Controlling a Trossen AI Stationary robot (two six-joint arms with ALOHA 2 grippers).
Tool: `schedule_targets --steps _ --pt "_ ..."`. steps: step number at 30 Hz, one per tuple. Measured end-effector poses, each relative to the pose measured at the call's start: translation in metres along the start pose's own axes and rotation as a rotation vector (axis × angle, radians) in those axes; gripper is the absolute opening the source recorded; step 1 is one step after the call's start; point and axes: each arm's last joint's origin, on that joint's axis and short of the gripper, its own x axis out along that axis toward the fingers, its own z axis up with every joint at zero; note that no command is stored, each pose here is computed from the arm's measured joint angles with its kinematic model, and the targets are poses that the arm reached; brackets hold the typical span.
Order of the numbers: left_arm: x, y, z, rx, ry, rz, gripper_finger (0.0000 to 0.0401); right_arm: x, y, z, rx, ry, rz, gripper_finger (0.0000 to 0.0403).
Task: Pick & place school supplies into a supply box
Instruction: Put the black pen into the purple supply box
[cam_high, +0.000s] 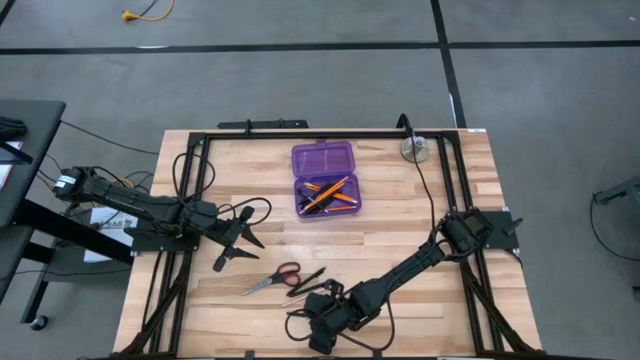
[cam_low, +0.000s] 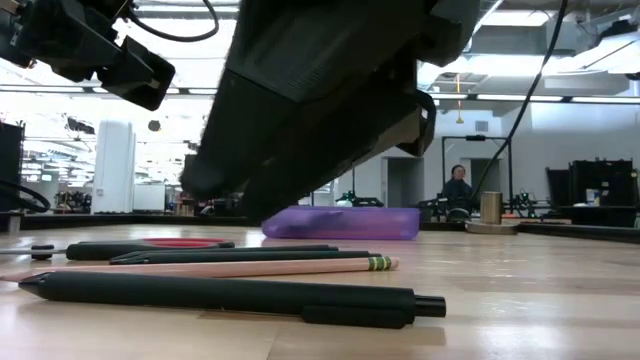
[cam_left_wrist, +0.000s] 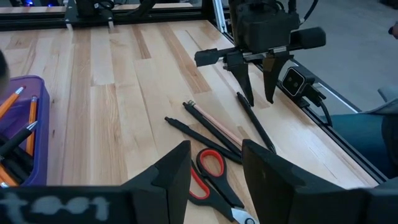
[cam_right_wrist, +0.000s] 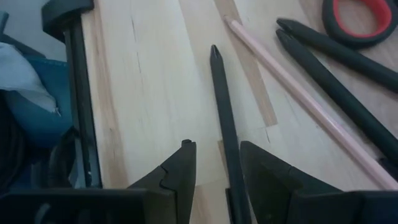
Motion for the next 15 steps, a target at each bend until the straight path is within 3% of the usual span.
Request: schedule_targets --steps 15 --pt "0.0000 0.0000 0.0000 0.000 0.000 0.000 0.0131 -0.0015 -0.0003 -0.0093 -0.017 0.057 -0.038 0.0119"
